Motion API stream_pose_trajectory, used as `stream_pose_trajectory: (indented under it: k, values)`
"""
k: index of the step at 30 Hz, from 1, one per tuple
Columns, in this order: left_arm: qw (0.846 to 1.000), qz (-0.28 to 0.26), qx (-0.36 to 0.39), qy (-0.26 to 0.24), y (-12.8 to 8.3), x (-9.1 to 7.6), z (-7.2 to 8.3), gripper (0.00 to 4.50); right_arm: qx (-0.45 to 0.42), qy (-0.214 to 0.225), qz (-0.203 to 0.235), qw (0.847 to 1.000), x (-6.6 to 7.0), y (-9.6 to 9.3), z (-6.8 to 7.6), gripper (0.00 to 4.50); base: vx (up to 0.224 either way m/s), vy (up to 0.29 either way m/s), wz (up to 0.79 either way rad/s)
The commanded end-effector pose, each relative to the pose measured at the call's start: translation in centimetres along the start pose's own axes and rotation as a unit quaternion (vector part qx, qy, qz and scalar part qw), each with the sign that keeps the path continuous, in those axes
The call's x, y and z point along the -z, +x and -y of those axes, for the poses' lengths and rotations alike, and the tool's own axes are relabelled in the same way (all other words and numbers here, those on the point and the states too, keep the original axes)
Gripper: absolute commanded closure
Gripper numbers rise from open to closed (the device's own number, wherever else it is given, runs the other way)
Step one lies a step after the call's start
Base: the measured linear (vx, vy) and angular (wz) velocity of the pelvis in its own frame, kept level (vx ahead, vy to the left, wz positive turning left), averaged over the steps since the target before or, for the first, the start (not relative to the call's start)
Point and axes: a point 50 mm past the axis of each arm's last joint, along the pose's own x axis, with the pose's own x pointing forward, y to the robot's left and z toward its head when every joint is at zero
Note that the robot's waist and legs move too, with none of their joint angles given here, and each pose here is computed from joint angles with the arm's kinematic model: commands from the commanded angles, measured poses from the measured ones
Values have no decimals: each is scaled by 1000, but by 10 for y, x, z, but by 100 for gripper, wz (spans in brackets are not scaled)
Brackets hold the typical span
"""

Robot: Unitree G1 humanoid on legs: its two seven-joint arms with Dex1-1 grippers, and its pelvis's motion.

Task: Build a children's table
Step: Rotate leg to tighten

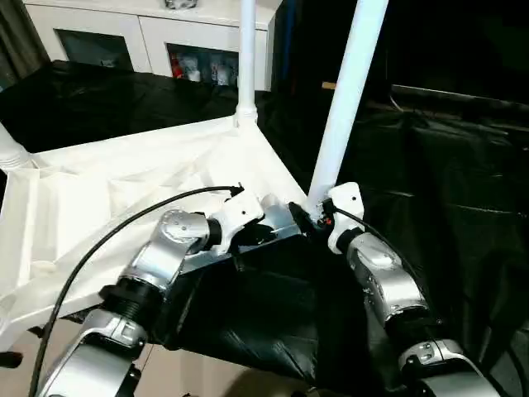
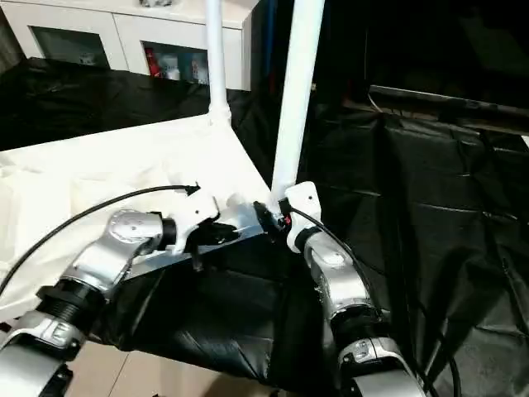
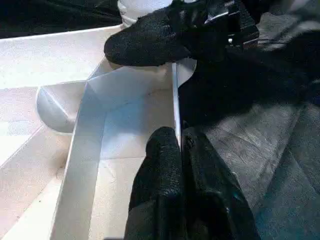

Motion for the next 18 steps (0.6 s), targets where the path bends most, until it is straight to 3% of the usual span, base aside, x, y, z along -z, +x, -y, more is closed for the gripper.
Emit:
stream_pose_trajectory:
  k: [1, 7, 11, 18]
  values:
    - [1000, -1, 14, 10, -4, -1, -3, 450, -18, -3, -24, 1000, 10, -5, 2, 61, 0, 0, 0]
    - [999, 5, 45, 11, -16, 3, -5, 450, -141, -31, -16, 989, 2, -20, 4, 61, 0, 0, 0]
    - [999, 2, 45, 14, -18, 4, -4, 450, -161, -28, -14, 986, 1, -23, 6, 61, 0, 0, 0]
    - [997, -13, 71, 21, -35, 13, 1, 450, -260, -50, -37, 964, -3, -34, 11, 61, 0, 0, 0]
